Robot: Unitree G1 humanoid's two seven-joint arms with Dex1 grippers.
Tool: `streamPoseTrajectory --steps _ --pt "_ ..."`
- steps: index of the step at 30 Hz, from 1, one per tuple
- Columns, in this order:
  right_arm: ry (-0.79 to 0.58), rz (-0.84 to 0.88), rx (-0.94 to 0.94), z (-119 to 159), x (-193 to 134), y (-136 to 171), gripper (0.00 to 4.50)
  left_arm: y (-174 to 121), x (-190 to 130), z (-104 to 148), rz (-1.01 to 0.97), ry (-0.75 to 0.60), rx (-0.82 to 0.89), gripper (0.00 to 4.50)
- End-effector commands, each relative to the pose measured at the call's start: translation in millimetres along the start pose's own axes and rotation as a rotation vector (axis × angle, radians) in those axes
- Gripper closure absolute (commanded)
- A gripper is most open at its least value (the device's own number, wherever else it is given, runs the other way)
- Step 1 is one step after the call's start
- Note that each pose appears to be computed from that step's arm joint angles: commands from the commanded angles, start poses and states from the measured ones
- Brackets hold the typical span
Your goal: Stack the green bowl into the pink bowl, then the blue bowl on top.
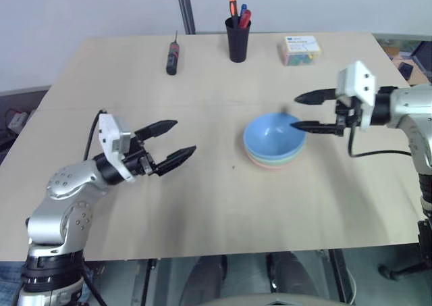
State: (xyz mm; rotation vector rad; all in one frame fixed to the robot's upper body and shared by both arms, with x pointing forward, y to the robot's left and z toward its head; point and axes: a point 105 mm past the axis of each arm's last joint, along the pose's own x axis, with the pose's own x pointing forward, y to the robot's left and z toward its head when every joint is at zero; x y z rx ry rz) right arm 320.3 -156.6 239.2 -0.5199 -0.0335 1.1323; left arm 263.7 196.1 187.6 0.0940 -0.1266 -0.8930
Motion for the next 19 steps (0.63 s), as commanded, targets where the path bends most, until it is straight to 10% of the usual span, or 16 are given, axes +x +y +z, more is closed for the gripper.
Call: streamPoseTrajectory --steps 1,19 --pt "-0.025 -0.083 0.062 -23 -42 -2 1.61 -6 -24 7 0.061 0.007 0.021 0.00" --pt "0.006 -0.152 0.177 -94 -94 24 1.61 -13 -40 -4 0.100 0.052 0.037 0.00"
